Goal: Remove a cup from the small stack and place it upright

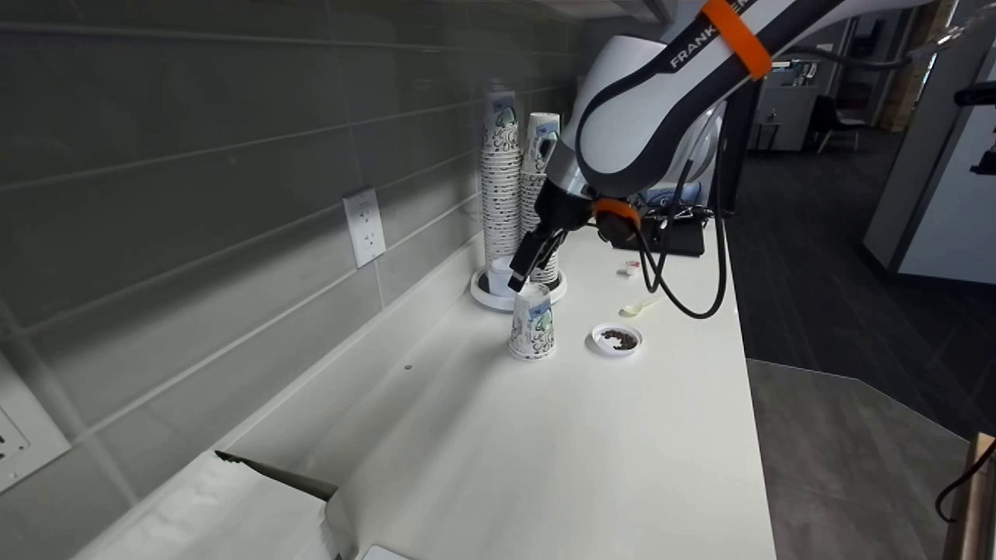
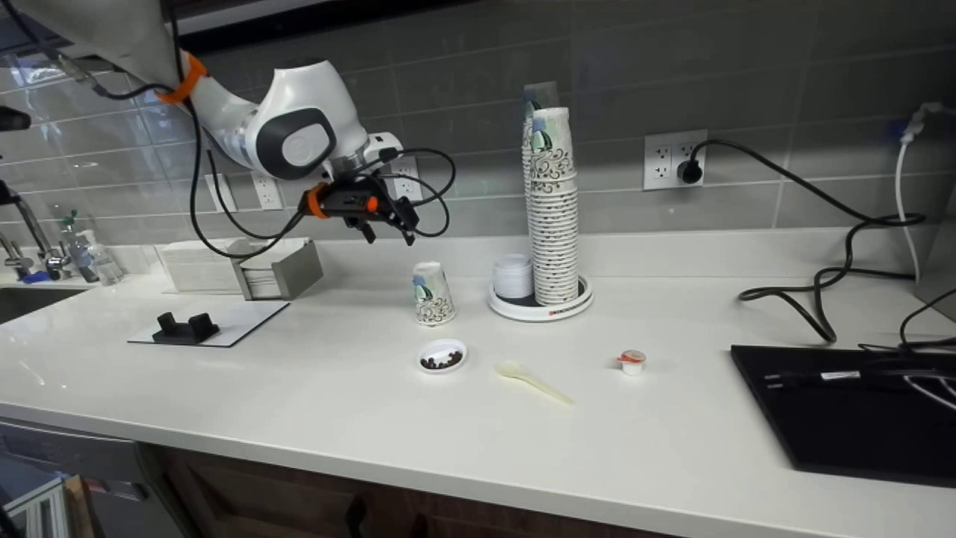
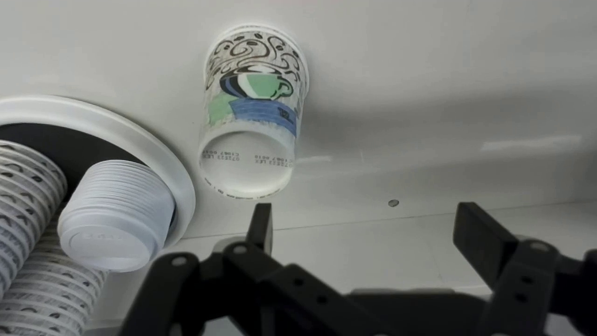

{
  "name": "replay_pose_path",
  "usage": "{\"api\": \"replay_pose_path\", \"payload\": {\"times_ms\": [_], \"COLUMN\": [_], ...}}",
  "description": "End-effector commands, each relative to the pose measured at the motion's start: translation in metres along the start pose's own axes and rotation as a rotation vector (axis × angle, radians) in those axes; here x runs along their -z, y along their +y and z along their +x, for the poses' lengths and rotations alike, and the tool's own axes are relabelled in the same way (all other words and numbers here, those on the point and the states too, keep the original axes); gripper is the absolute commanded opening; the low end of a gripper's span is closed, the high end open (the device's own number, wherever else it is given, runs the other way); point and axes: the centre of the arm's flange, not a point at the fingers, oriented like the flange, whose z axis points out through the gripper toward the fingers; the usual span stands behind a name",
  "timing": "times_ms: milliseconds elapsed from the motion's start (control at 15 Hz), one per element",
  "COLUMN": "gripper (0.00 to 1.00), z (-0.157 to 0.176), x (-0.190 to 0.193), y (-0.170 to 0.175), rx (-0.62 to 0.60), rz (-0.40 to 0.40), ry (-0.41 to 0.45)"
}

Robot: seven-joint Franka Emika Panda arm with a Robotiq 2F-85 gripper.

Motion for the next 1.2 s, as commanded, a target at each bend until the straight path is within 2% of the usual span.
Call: {"api": "replay_pose_path", "payload": {"times_ms": [0,133,200,333,467,533,667,733,800,867,933,1000,1133], "gripper": [1.0,0.98,0.93,0.7,0.63,0.56,0.52,0.53,0.48,0.47,0.38,0.41,0.3], "z": [0.016,0.016,0.015,0.015,0.013,0.012,0.012,0.011,0.011,0.011,0.011,0.011,0.011], "x": [-0.029,-0.037,-0.04,-0.045,-0.049,-0.051,-0.053,-0.054,-0.054,-0.054,-0.054,-0.054,-0.053], "y": [0.003,0.006,0.007,0.011,0.012,0.011,0.011,0.011,0.011,0.012,0.012,0.013,0.014], "rx": [-0.014,-0.028,-0.038,-0.041,-0.04,-0.035,-0.029,-0.026,-0.023,-0.02,-0.017,-0.012,-0.007], "rz": [0.003,-0.008,-0.005,-0.02,-0.033,-0.042,-0.056,-0.063,-0.07,-0.075,-0.082,-0.091,-0.1], "ry": [0.001,-0.003,-0.013,-0.021,-0.033,-0.038,-0.048,-0.05,-0.052,-0.053,-0.054,-0.055,-0.056]}}
